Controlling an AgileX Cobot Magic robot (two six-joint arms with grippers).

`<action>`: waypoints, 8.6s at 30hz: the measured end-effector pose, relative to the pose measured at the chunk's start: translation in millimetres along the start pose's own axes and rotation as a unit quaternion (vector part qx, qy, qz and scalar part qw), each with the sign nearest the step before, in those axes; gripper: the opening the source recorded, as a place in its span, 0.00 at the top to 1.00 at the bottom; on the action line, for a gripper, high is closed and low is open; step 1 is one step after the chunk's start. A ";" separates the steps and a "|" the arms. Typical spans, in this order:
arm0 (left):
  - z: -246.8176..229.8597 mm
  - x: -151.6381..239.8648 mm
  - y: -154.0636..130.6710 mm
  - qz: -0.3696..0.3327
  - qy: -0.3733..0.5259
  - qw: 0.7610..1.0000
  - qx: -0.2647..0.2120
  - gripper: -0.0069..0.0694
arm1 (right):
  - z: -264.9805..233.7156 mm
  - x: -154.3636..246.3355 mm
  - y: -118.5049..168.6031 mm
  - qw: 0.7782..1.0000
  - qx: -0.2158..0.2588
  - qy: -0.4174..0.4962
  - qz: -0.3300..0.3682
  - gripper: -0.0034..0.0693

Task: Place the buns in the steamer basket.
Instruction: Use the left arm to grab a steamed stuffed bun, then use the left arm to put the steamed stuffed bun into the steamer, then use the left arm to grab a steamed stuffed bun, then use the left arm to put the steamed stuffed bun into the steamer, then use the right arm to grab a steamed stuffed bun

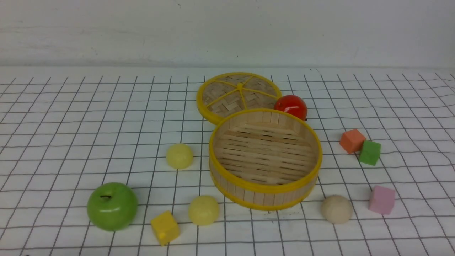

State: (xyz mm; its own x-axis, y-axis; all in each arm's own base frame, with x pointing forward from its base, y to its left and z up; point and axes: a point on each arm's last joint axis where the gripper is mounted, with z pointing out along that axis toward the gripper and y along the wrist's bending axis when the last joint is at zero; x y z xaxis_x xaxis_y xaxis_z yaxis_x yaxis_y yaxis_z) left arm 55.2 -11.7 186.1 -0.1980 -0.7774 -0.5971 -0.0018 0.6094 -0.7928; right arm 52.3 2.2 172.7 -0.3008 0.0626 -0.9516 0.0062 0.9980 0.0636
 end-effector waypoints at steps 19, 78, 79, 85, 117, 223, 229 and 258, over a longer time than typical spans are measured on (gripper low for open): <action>-5.0 -65.6 -121.4 0.178 0.221 0.959 -0.021 0.91 | 0.0 0.0 0.0 1.000 0.000 0.000 0.000 0.62; 297.8 90.1 -130.4 0.401 0.541 0.729 -0.122 0.55 | 0.0 0.0 0.0 1.000 0.000 0.000 0.000 0.62; 298.6 91.5 -128.8 0.401 0.543 0.727 -0.123 0.55 | 0.0 0.0 0.0 1.000 0.000 0.000 0.000 0.62; 305.0 99.5 -120.9 0.403 0.541 0.728 -0.124 0.55 | 0.0 0.0 0.0 1.000 0.000 0.000 0.000 0.62; 327.1 93.6 -229.1 0.427 0.465 0.776 -0.009 0.92 | 0.0 0.0 0.0 1.000 0.000 0.000 0.000 0.62; 394.5 106.0 -181.0 0.497 0.385 0.778 -0.009 0.48 | 0.0 0.0 0.0 1.000 0.000 0.000 0.000 0.62; 381.2 82.2 -202.0 0.462 0.374 0.804 -0.021 0.22 | 0.0 0.0 0.0 1.000 0.000 0.000 0.000 0.62; 43.9 -23.1 -122.6 0.311 0.154 0.921 0.176 0.93 | 0.0 -10.4 4.3 0.975 -0.038 -0.061 0.210 0.62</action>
State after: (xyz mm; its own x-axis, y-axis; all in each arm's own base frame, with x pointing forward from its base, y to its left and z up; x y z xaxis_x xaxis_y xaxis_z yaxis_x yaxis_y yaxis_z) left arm 103.0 -75.3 291.8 -0.3217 -0.1812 -0.9293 0.5126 0.7919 -0.3319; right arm 55.4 5.9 182.9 -0.1708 0.4715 -0.8652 0.0316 0.8803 0.4734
